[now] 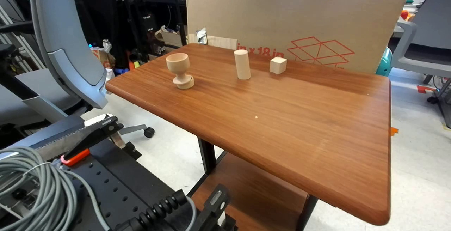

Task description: Remove the cylinder from the wooden cup then put it back in the cup.

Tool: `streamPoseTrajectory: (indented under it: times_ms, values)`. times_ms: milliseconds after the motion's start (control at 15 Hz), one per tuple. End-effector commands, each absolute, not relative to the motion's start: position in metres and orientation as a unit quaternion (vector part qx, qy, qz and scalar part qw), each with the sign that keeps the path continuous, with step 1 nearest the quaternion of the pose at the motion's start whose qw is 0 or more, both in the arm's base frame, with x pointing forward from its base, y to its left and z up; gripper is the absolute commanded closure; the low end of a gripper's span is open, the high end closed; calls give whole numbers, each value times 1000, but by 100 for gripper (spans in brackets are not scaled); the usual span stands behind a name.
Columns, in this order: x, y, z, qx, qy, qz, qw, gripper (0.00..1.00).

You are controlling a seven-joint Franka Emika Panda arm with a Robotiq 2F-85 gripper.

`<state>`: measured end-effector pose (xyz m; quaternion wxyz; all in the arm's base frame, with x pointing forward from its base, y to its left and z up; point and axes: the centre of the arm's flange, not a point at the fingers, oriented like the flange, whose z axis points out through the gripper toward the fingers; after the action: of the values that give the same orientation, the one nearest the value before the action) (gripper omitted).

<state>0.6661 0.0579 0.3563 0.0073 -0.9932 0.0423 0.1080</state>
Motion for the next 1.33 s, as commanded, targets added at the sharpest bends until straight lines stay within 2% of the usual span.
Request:
streamPoseTrajectory:
  times_ms: [0, 600, 1267]
  values:
    - [663, 45, 325, -990, 63, 128, 4, 0]
    - [674, 25, 240, -975, 95, 191, -55, 0]
    - [694, 30, 206, -969, 83, 205, -110, 0]
